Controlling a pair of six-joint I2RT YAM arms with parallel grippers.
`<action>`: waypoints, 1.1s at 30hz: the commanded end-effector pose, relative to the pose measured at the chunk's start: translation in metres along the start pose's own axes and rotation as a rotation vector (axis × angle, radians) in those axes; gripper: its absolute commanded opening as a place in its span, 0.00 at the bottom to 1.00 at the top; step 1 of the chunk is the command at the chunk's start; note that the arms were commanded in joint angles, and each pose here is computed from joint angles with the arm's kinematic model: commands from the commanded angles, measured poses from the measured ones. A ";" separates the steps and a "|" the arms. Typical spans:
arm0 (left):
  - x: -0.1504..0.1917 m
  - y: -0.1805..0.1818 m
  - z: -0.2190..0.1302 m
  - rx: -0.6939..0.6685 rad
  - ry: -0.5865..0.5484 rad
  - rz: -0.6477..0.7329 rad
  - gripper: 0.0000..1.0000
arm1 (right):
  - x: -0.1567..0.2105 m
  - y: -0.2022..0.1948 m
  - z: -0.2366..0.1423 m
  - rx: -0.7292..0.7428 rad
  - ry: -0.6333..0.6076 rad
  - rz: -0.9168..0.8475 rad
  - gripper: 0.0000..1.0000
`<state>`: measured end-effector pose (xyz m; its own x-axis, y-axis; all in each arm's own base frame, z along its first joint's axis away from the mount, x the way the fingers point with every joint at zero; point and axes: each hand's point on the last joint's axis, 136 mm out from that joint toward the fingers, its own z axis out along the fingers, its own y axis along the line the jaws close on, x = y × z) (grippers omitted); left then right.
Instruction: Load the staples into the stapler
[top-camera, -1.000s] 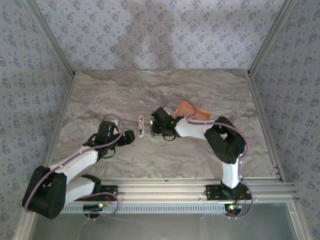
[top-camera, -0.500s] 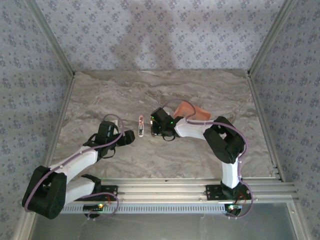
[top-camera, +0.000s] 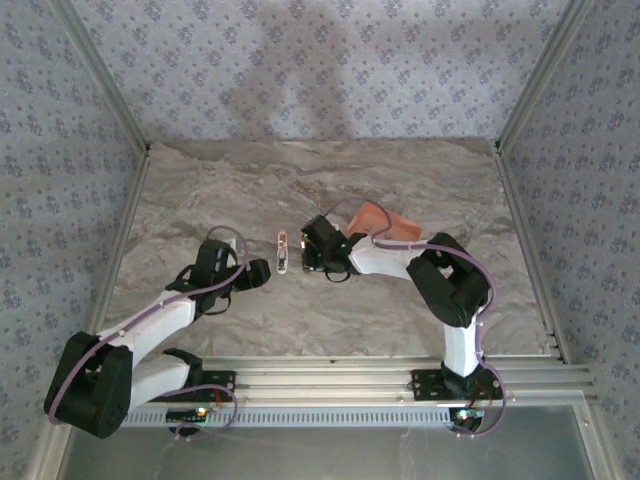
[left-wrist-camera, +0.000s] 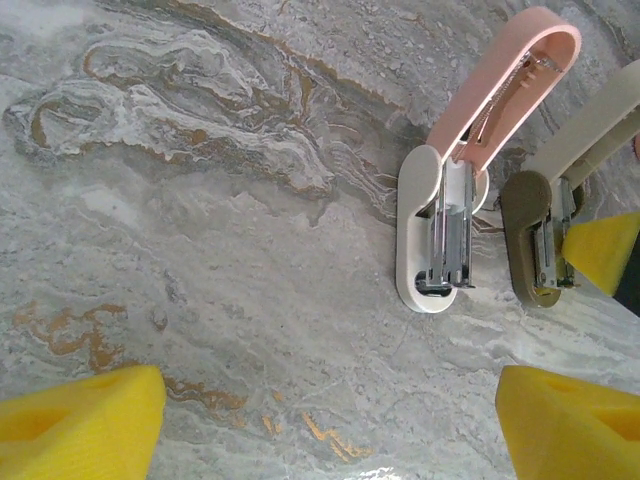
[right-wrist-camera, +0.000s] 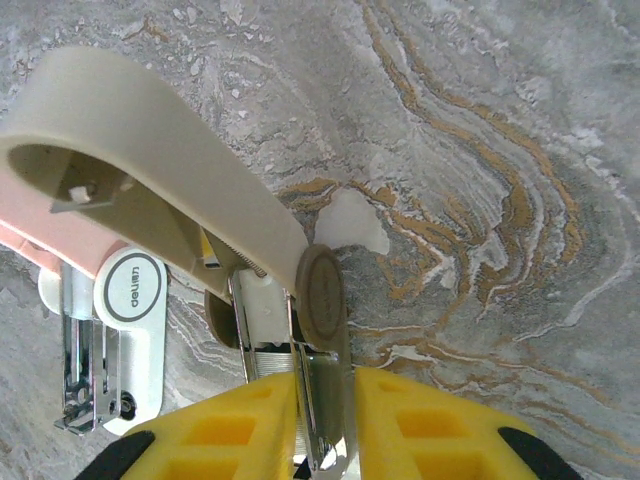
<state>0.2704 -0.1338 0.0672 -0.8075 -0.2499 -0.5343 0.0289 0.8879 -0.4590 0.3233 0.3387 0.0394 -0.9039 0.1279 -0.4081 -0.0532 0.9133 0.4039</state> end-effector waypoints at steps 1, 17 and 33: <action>-0.013 -0.009 -0.005 0.020 -0.015 0.006 0.86 | -0.012 0.008 -0.017 -0.005 -0.050 -0.030 0.23; -0.037 -0.042 -0.027 0.078 0.014 0.060 0.85 | -0.019 0.011 -0.060 -0.112 -0.175 -0.038 0.29; -0.088 -0.082 -0.040 0.099 0.039 0.226 0.85 | -0.007 -0.015 -0.079 -0.149 -0.214 -0.009 0.31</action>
<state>0.3126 -0.1633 0.1665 -0.8004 -0.0986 -0.5913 0.1985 0.8872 -0.4165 0.2947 0.2969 0.0942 -0.8093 0.1898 -0.5559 -0.1335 0.8622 0.4887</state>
